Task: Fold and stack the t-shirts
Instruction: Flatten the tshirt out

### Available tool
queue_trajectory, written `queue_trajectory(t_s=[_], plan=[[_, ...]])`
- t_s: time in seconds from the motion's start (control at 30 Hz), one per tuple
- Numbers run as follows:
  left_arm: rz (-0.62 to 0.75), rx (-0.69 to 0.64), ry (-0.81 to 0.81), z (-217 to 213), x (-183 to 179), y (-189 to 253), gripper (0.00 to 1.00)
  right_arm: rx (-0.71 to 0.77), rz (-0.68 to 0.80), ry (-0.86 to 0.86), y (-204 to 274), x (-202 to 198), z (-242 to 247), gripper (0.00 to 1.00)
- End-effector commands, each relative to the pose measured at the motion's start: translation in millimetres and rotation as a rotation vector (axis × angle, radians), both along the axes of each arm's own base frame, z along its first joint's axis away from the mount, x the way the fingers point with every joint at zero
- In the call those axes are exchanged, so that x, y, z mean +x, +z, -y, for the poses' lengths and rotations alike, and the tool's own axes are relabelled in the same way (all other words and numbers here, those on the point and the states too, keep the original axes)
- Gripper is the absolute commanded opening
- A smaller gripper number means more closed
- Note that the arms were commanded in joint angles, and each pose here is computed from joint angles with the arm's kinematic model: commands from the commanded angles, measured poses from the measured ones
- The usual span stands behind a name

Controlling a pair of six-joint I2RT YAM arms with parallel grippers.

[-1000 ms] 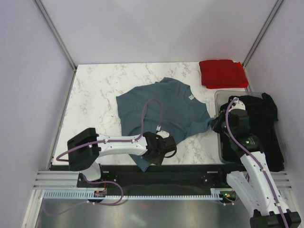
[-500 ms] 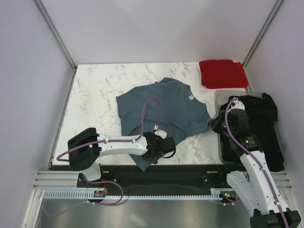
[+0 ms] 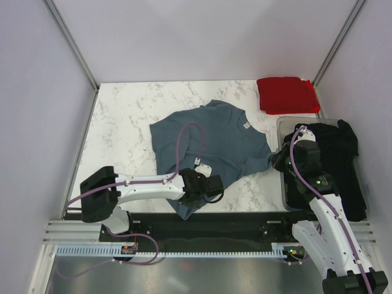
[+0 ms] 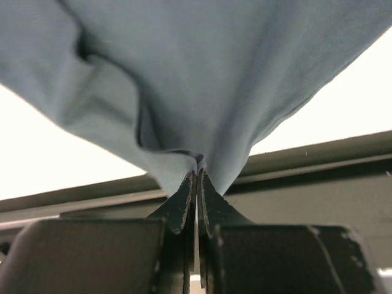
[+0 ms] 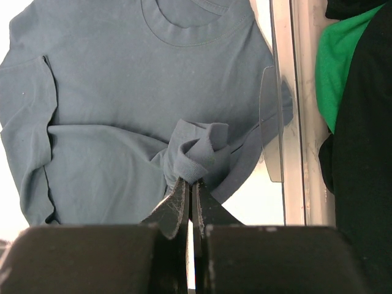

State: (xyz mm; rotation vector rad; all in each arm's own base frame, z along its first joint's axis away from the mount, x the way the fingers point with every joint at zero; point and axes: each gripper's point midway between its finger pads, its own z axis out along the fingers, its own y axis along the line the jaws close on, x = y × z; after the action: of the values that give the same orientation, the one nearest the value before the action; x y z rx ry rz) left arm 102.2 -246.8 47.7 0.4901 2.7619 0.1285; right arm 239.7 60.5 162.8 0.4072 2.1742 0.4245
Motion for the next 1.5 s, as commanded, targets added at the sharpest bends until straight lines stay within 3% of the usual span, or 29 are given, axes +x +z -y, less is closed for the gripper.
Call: queue_trajectory(t_s=[0.0, 0.17, 0.23, 0.37, 0.4, 0.57, 0.63, 0.73, 1.03, 1.47], plan=[[0.128, -0.080, 0.076, -4, 19, 49, 0.02, 0.009, 0.056, 0.006, 21, 8, -2, 0.00], [0.263, -0.191, 0.156, -29, 41, 117, 0.02, 0.053, 0.124, 0.012, 65, 16, -8, 0.00], [0.327, -0.205, 0.181, -47, 50, 142, 0.02, 0.062, 0.188, 0.026, 101, 24, -11, 0.00], [0.503, -0.373, 0.235, -75, 74, 224, 0.02, 0.037, 0.314, 0.099, 171, 32, -17, 0.00], [0.570, -0.420, 0.251, -88, 77, 248, 0.02, 0.032, 0.390, 0.109, 207, 31, -18, 0.00], [0.874, -0.591, 0.266, -137, 85, 371, 0.02, -0.030, 0.585, 0.081, 298, 26, -6, 0.00], [0.991, -0.581, 0.251, -161, 86, 407, 0.02, -0.053, 0.715, 0.046, 345, 11, 3, 0.00], [1.135, -0.708, 0.261, -185, 79, 473, 0.02, -0.077, 0.916, 0.033, 407, -17, 9, 0.00], [1.355, -0.776, 0.301, -256, 57, 551, 0.02, -0.156, 1.388, 0.001, 511, -133, 25, 0.00], [1.548, -1.104, -0.093, -260, -4, 622, 0.02, -0.222, 1.752, 0.126, 565, -264, 13, 0.00]])
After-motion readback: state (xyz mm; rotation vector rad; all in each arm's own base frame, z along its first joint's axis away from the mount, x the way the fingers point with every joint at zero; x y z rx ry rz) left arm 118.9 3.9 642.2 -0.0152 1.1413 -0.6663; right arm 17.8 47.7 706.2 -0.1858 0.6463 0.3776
